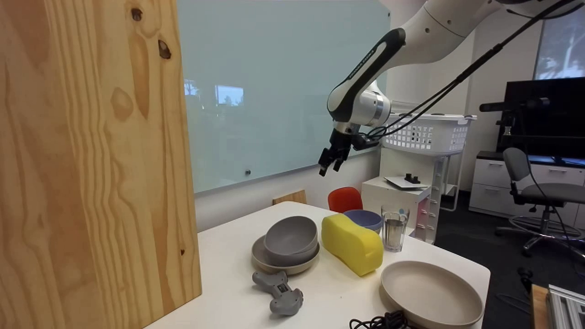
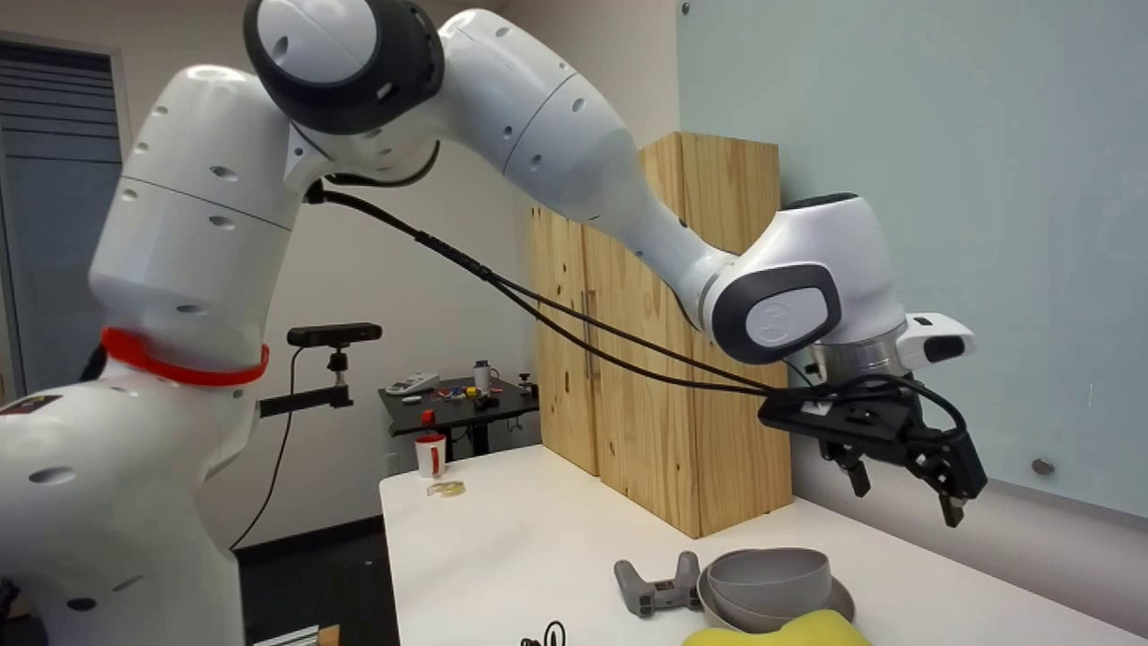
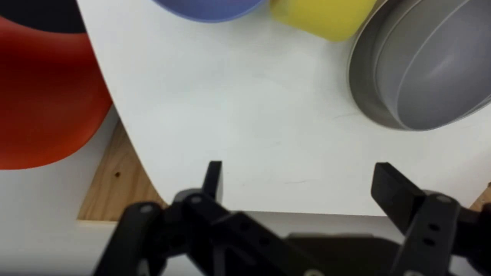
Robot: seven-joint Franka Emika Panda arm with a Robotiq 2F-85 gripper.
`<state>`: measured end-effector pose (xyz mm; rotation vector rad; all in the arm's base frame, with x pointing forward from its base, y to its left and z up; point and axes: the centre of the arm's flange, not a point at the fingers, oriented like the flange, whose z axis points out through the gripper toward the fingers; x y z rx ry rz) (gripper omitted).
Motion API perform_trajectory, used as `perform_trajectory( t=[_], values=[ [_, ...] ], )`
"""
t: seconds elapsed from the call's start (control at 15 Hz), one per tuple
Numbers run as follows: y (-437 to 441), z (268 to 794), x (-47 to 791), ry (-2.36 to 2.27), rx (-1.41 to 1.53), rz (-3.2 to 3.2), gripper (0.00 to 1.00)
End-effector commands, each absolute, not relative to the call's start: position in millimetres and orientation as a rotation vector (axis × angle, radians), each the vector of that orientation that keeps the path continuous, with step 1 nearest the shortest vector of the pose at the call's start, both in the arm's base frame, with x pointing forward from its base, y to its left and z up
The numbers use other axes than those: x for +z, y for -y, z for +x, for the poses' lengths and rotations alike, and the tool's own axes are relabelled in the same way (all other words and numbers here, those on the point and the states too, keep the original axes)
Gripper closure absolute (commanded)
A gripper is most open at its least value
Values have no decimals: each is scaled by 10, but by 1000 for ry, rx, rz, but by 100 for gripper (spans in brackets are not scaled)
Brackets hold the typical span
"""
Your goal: Remove the sponge from the bowl
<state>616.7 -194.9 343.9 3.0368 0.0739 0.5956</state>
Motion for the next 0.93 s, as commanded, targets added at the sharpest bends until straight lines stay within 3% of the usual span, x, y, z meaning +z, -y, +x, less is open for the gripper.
perform_trajectory(
  t=[0.0,0.87],
  values=[
    [1832,6004,3517,46,590,2896,0],
    [766,5182,4029,-22,570,2958,0]
  ],
)
